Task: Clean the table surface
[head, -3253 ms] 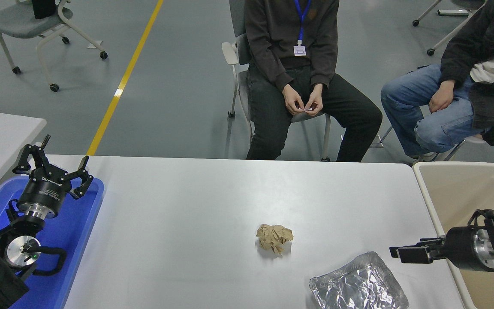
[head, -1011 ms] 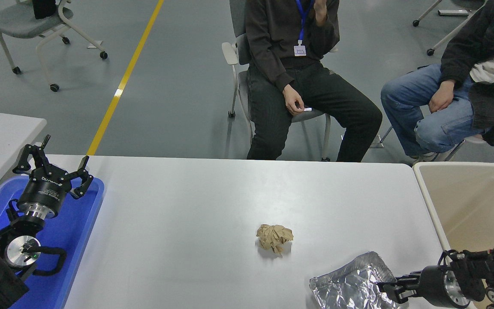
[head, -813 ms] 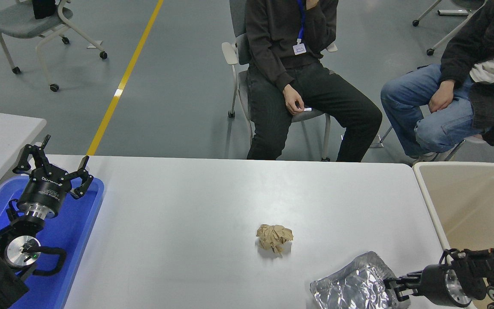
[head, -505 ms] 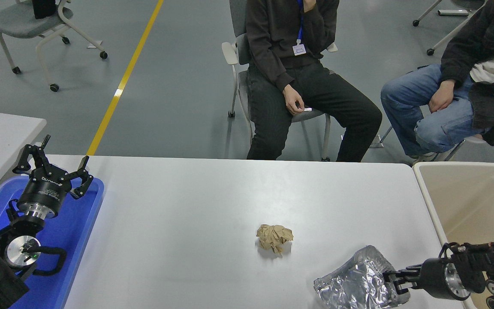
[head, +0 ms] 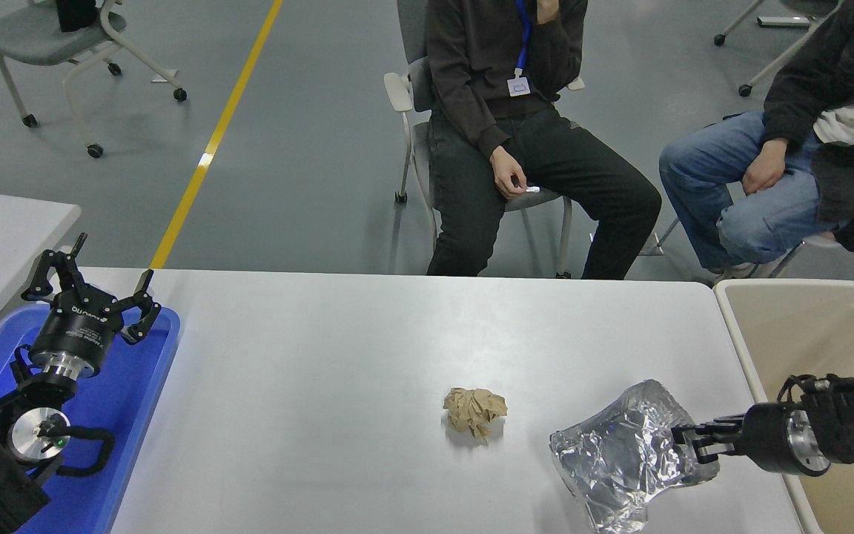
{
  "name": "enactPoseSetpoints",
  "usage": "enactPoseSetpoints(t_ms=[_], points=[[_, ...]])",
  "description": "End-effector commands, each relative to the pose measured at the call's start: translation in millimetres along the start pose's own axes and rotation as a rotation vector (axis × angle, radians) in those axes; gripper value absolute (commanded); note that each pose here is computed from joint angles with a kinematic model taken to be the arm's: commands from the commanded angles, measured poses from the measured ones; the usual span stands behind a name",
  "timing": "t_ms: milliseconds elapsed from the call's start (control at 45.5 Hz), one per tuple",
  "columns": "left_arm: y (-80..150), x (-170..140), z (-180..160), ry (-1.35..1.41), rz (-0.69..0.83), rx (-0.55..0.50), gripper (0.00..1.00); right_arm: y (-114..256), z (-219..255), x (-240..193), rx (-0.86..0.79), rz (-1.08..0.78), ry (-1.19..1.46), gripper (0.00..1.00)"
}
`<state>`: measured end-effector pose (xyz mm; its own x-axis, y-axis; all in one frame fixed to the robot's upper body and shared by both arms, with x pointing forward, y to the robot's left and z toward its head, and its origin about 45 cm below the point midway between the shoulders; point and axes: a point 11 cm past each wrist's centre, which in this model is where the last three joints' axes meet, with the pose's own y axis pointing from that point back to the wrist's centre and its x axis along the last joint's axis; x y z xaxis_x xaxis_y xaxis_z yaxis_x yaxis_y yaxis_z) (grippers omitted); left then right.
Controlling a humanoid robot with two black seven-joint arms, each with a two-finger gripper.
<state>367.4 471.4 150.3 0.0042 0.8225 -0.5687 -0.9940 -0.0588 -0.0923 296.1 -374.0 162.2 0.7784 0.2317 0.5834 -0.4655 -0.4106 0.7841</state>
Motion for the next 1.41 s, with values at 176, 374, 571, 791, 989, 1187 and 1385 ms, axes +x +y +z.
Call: enactPoseSetpoints(t_ms=[176,374,571,791,989,1187,1385], points=[[0,0,0,0.0,0.0,0.0,1.0,73,13,54,-0.046,0.115,0.003,0.0],[0,0,0,0.001,-0.001,0.0,1.0,111,25,86,-0.098,0.191,-0.025,0.0],[0,0,0,0.0,0.0,0.0,1.0,132,18,112,-0.076,0.209,-0.002,0.0],[0,0,0,0.0,0.0,0.0,1.0,150,14,134,-0.086,0.209,0.008,0.0],[0,0,0,0.001,-0.001,0.0,1.0,152,17,133,-0.099,0.211,0.003,0.0],[0,0,0,0.001,-0.001,0.0,1.0,153,32,125,-0.136,0.194,-0.024,0.0],[0,0,0,0.001,-0.001,0.0,1.0,166,67,120,-0.233,0.206,-0.082,0.0]])
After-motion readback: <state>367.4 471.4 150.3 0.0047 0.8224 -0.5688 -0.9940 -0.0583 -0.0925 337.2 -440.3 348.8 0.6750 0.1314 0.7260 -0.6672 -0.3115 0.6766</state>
